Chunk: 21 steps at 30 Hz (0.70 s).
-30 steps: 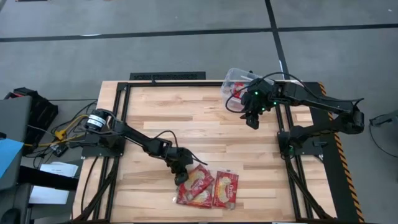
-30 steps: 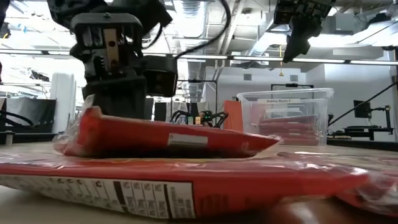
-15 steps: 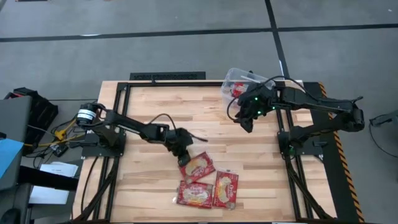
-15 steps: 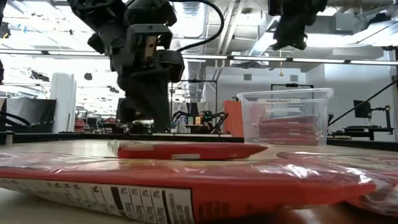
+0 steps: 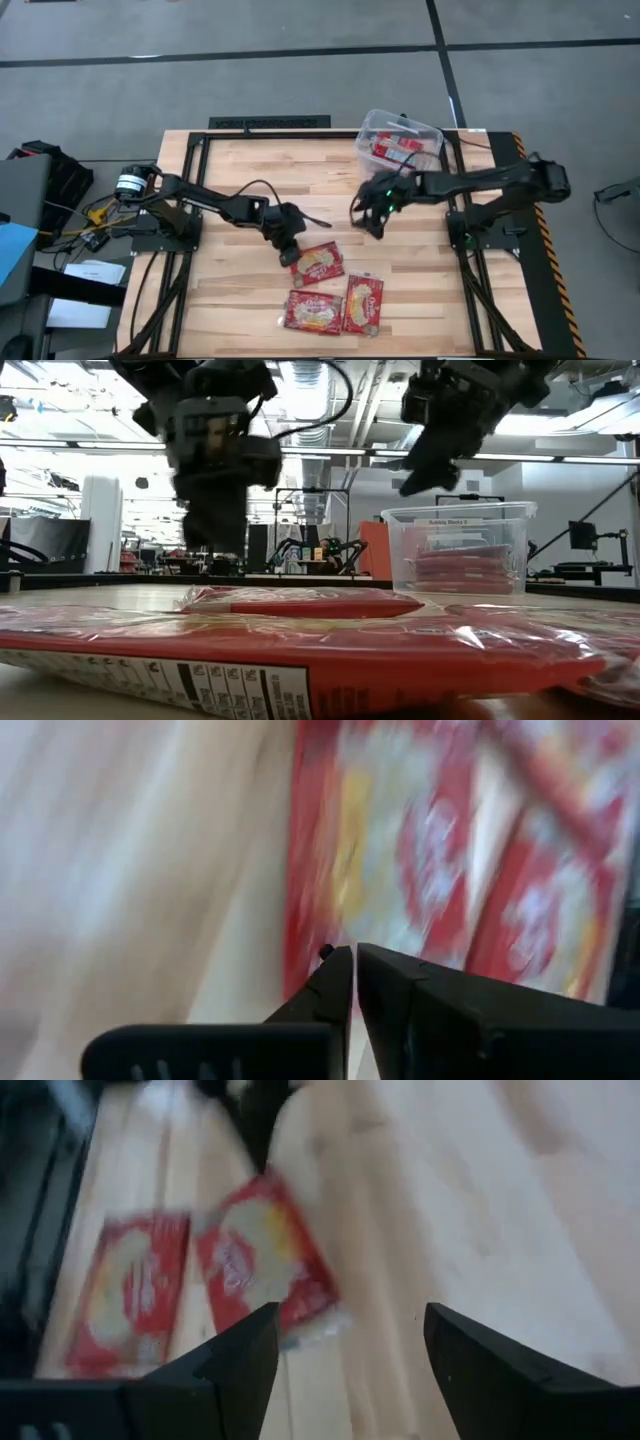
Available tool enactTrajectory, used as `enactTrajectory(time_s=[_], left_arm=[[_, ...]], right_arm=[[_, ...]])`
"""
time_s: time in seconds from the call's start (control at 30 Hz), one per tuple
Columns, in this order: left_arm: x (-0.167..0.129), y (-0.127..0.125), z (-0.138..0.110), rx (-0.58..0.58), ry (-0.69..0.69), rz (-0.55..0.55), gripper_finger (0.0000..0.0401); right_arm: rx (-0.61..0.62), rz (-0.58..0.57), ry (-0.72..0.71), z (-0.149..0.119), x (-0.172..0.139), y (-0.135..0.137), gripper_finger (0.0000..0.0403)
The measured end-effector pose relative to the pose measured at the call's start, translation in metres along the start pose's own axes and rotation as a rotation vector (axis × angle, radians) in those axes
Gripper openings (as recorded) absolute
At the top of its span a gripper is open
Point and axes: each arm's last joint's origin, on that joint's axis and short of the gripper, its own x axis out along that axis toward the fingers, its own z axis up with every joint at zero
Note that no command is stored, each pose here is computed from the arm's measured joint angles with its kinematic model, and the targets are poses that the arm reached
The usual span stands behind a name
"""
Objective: Sort popcorn bags into baskets
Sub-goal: Put the red popcorn bag into the transparent bin
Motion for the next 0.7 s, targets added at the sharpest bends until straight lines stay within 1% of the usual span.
enactTrajectory(time_s=[0.1,0.17,0.2,0.33,0.47,0.6,0.7], left_arm=[[0.001,-0.002,-0.011,-0.011,0.08,0.036,0.0015],[0.003,-0.008,-0.019,0.009,0.11,0.046,0.0017],[0.004,-0.011,-0.022,0.021,0.119,0.047,0.0017],[0.007,-0.028,-0.034,0.042,0.094,0.079,0.0017],[0.008,-0.038,-0.043,0.038,0.055,0.119,0.0018],[0.009,-0.046,-0.05,0.052,0.022,0.149,0.0018],[0.01,-0.049,-0.053,0.056,-0.016,0.187,0.0018]], right_arm=[[-0.169,0.057,-0.043,0.002,0.027,0.015,0.027],[-0.227,0.08,-0.06,0.005,0.044,0.022,0.027],[-0.241,0.08,-0.044,0.004,0.053,0.023,0.027],[-0.262,0.079,0.024,0.005,0.087,0.021,0.027],[-0.246,0.125,0.088,0.004,0.117,0.015,0.027],[-0.236,0.167,0.142,-0.001,0.138,0.013,0.027],[-0.23,0.166,0.191,-0.008,0.152,0.01,0.027]])
